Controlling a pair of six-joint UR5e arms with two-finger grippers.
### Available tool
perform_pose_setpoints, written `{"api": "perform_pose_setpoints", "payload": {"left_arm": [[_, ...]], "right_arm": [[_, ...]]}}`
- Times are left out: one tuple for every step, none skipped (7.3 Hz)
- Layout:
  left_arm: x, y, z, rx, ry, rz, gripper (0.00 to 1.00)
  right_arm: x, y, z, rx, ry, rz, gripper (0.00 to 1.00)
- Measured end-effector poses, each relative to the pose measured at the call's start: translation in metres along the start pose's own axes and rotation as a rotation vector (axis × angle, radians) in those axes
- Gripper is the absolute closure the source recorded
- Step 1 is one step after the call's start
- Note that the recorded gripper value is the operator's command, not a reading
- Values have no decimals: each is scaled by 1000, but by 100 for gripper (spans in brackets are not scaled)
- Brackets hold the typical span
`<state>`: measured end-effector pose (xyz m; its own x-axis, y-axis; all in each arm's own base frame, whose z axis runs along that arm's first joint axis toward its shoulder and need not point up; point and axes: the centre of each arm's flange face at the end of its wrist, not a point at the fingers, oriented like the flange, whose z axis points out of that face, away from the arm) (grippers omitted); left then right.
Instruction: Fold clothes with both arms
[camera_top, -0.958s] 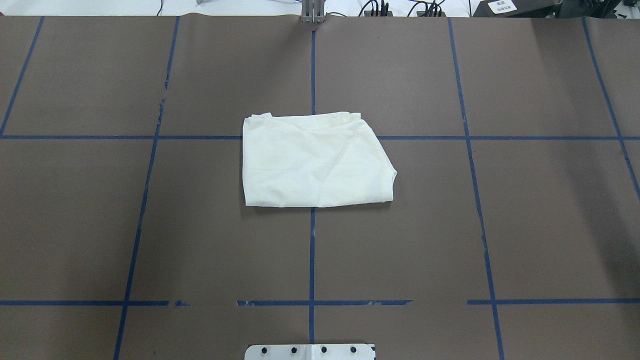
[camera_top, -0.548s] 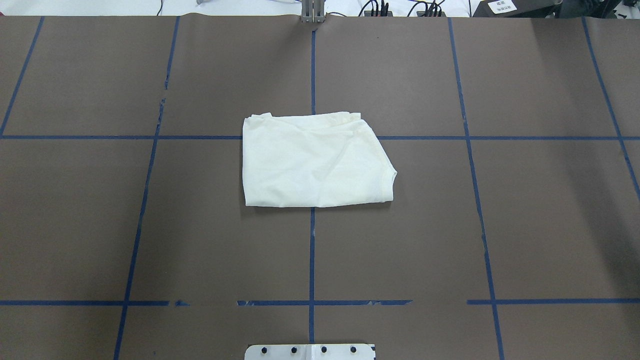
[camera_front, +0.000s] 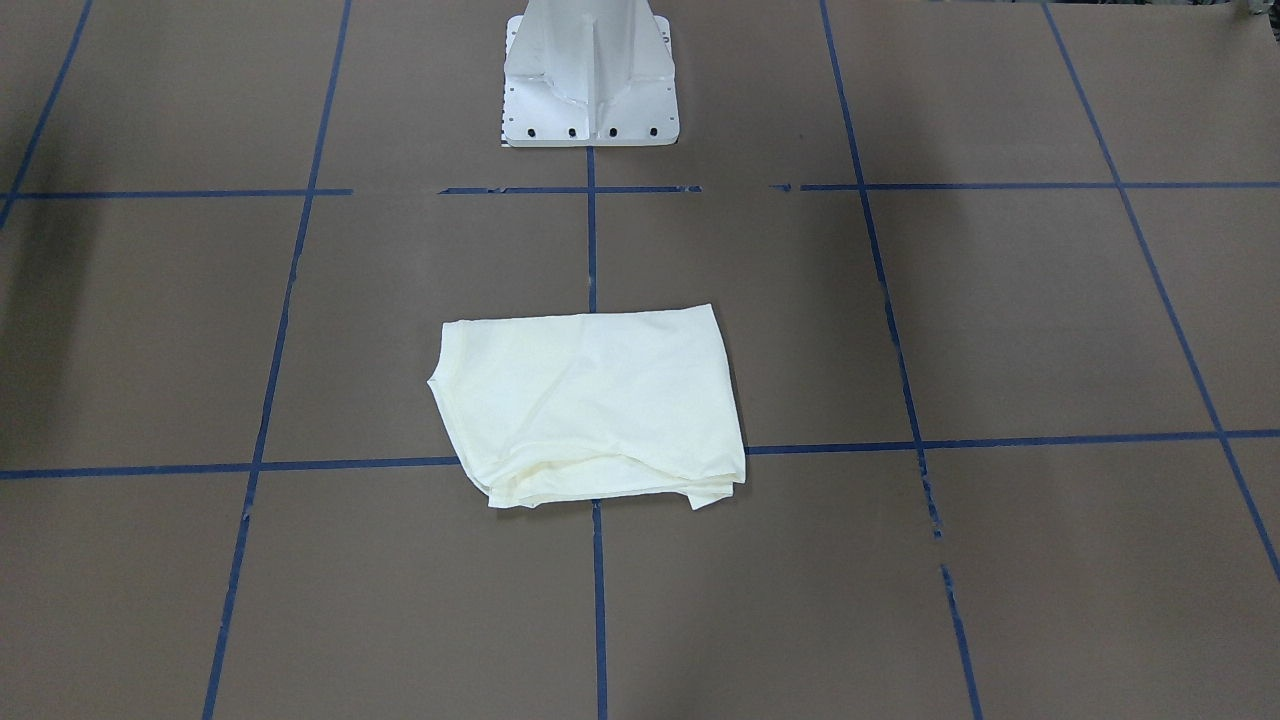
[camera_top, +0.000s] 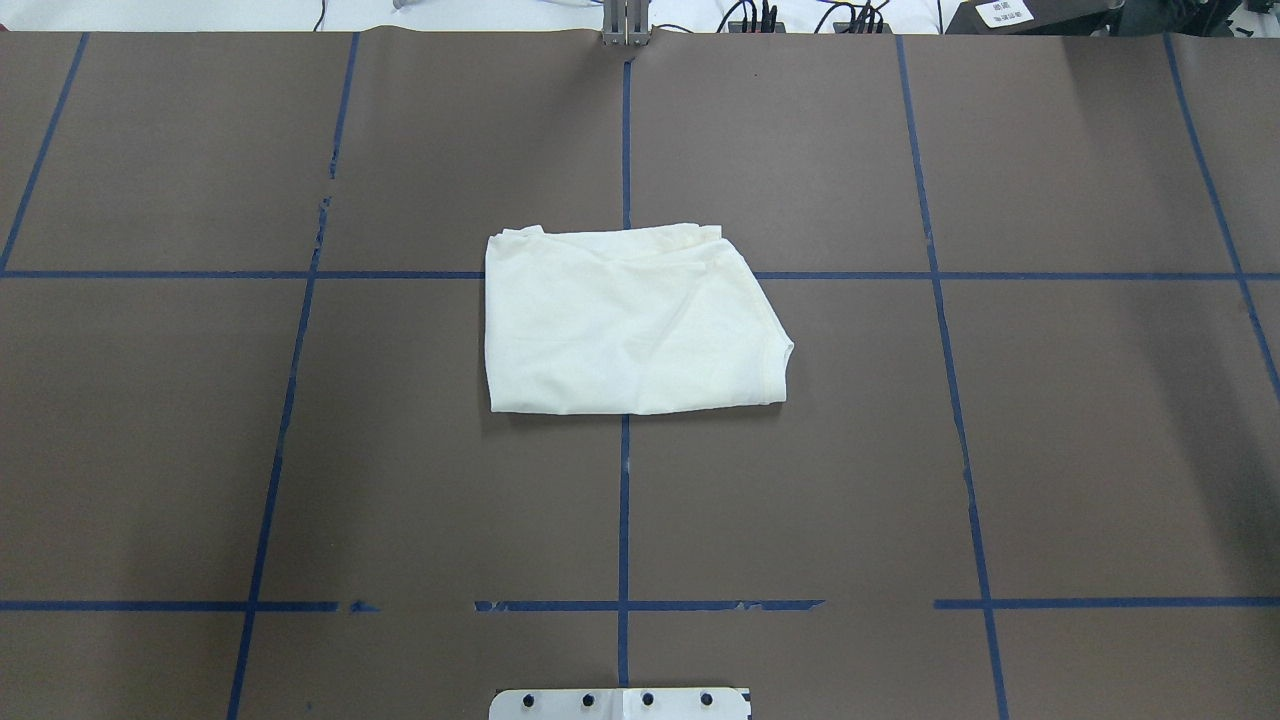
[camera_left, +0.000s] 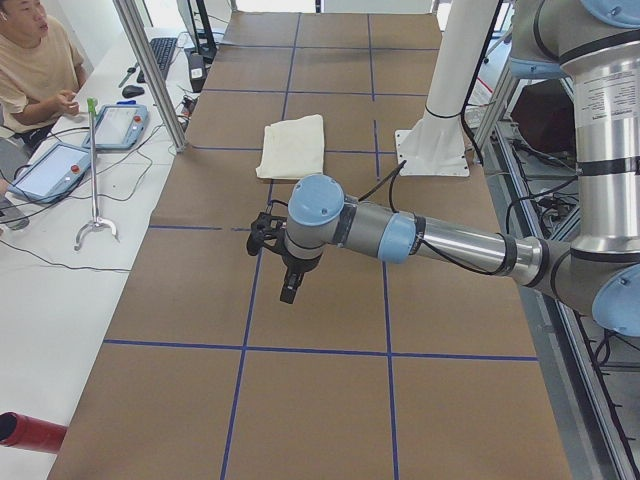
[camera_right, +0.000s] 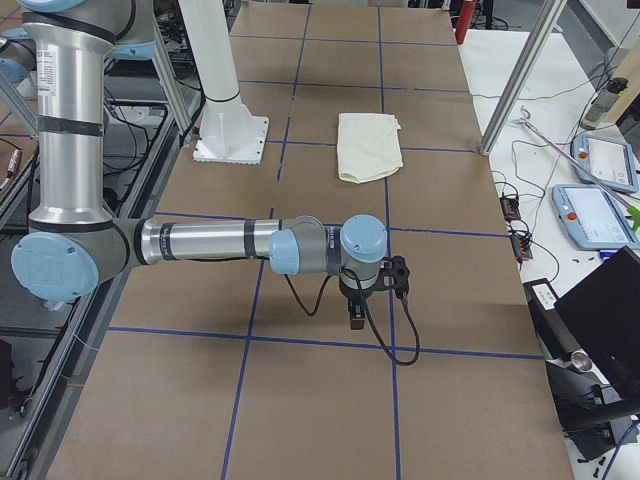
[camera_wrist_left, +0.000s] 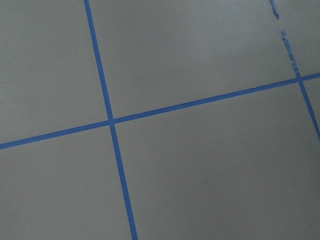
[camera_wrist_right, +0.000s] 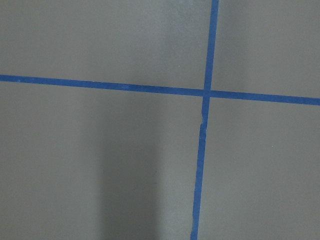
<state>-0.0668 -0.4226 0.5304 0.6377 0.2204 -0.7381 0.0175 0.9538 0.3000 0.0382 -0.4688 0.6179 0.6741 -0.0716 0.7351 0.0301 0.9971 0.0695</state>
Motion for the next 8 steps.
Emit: {"api": "perform_pose_setpoints", "payload": {"left_arm": [[0,0,0,-1,1,-4,0],[-4,1,3,-7,-3,-14,0],[-14,3,11,-23,-12,-35,0],[-26,6,20,-42,-32,-54,0],[-35,8,27,-59,-66,-63,0],[-40,9,35,-77,-88,-66,0],[-48,11,47,-103,-96,-74,0],[-55,12,59,-129,-97,-84,0]], "right_arm": [[1,-1,1,-2,-1,2,0],[1,-3,1,0,-2,0,0],[-2,-4,-2,5,-6,-5,0],[-5,-5,-4,11,-8,-10,0],[-6,-6,-6,14,-7,-12,0],[-7,-7,-6,16,-4,-14,0],[-7,-7,-6,16,-2,-15,0],[-6,-7,-6,16,-1,-15,0]]}}
